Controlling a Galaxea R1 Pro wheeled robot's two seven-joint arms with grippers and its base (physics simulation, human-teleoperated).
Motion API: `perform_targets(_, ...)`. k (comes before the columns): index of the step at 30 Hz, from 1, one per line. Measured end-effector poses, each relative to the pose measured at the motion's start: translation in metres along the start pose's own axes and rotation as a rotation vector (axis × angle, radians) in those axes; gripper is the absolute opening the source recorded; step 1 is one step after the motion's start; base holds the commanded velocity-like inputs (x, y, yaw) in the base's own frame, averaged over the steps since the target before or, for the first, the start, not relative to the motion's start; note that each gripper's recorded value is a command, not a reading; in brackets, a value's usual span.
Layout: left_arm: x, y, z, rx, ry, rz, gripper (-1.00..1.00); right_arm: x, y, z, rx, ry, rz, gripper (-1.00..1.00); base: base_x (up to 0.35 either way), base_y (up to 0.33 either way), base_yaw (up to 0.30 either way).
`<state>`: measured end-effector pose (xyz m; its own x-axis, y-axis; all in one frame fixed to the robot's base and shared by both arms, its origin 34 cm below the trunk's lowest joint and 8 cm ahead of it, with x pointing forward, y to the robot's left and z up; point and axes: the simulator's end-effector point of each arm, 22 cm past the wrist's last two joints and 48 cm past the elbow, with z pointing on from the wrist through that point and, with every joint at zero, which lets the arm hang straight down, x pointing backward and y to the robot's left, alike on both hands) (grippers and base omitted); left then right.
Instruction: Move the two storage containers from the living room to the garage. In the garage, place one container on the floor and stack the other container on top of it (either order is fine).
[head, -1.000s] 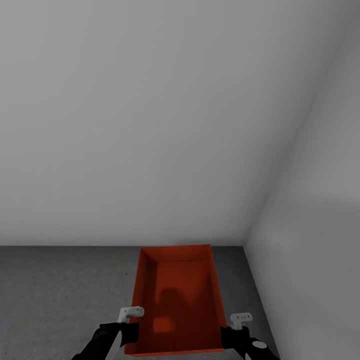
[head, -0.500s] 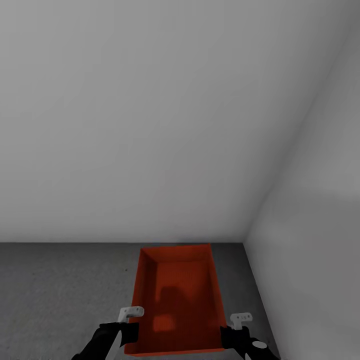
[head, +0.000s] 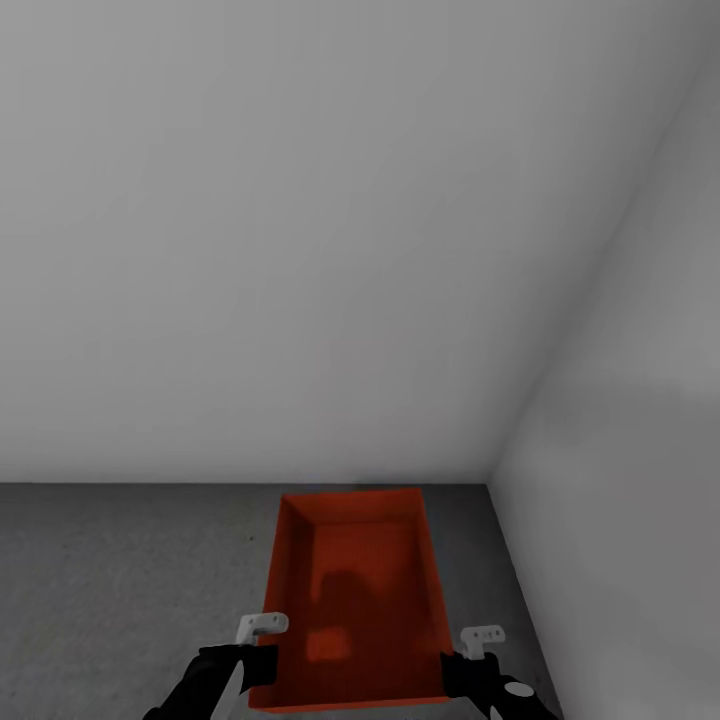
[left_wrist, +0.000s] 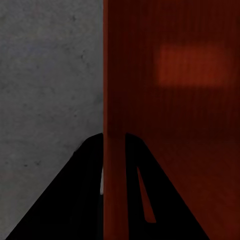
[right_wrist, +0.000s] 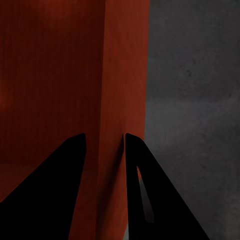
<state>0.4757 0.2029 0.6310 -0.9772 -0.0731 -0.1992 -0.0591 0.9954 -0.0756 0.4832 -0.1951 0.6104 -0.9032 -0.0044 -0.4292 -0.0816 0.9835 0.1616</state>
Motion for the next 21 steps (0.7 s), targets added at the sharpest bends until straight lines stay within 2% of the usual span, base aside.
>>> perform_targets(21, -0.002, 0.001, 0.022, 0.001, -0.002, 0.0, -1.0, 0.004, -0.004, 0.021, 0.001, -0.002, -0.001, -1.0, 0.0, 0.0, 0.0)
